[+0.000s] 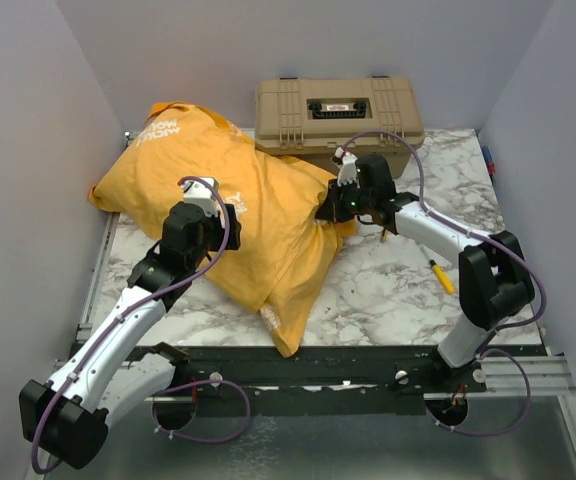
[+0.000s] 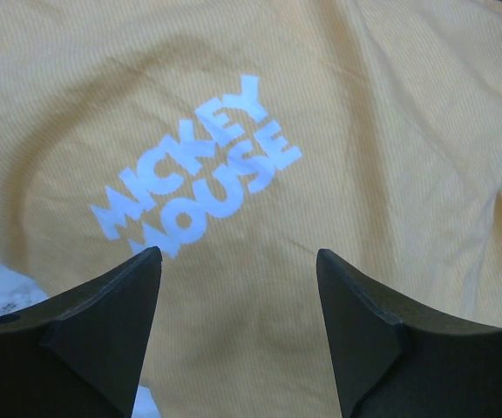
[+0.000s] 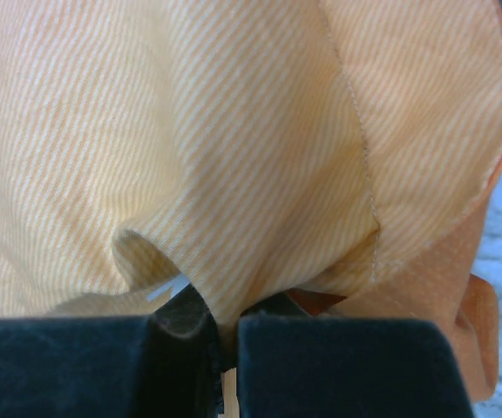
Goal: Remove the pillowcase from the pillow
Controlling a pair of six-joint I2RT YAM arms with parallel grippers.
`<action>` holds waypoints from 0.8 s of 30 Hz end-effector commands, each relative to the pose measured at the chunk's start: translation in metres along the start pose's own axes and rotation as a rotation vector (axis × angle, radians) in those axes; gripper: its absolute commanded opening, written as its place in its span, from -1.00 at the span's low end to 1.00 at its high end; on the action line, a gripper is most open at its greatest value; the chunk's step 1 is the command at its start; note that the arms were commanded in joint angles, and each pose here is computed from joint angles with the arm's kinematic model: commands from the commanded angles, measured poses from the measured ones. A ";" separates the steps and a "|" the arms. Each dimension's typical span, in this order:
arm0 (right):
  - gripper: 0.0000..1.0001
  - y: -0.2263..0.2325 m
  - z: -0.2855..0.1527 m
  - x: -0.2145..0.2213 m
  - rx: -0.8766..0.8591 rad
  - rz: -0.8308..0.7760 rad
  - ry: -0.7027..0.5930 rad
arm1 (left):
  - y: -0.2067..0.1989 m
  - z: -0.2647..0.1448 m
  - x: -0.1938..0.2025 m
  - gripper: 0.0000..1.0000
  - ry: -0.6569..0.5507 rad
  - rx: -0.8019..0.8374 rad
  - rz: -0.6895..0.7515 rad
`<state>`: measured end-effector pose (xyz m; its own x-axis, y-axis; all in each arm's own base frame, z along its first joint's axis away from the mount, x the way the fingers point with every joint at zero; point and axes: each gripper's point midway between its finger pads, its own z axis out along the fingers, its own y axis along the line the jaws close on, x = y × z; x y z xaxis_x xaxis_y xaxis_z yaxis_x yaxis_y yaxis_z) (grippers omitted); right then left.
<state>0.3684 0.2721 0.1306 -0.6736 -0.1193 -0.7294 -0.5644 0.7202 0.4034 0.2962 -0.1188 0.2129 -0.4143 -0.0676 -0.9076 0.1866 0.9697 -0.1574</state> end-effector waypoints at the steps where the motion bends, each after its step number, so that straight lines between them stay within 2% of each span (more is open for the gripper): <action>1: -0.99 -0.011 0.010 -0.051 0.067 -0.078 -0.138 | -0.011 -0.001 0.000 0.47 -0.007 0.075 0.010; 5: -0.98 -0.021 0.010 -0.055 0.134 -0.032 -0.165 | -0.024 0.000 0.005 0.51 0.015 0.153 0.028; 6: -0.91 -0.022 0.008 -0.055 0.142 -0.025 -0.169 | -0.026 0.000 0.006 0.51 0.017 0.164 0.032; 8: -0.58 -0.020 0.002 -0.059 0.143 -0.022 -0.198 | -0.036 0.000 0.008 0.52 0.031 0.209 0.046; 11: -0.19 -0.019 -0.013 -0.056 0.169 -0.020 -0.223 | -0.046 0.001 0.009 0.57 0.043 0.238 0.071; 15: 0.24 -0.021 -0.040 -0.051 0.227 -0.022 -0.253 | -0.067 -0.003 0.007 0.60 0.046 0.279 0.102; 21: 0.91 -0.021 -0.080 -0.041 0.297 -0.017 -0.305 | -0.091 -0.011 0.007 0.60 0.059 0.259 0.173; 22: 0.99 -0.021 -0.085 -0.037 0.302 -0.015 -0.308 | -0.096 -0.012 0.008 0.60 0.065 0.254 0.191; 24: 1.00 -0.019 -0.094 -0.032 0.301 -0.016 -0.322 | -0.106 -0.014 0.010 0.61 0.077 0.243 0.233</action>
<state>0.3652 0.2150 0.1973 -0.4804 0.0341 -0.8764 -0.4242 0.8655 0.2662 0.2605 -0.2127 0.2154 -0.4283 0.1140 -0.8964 0.5088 0.8502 -0.1350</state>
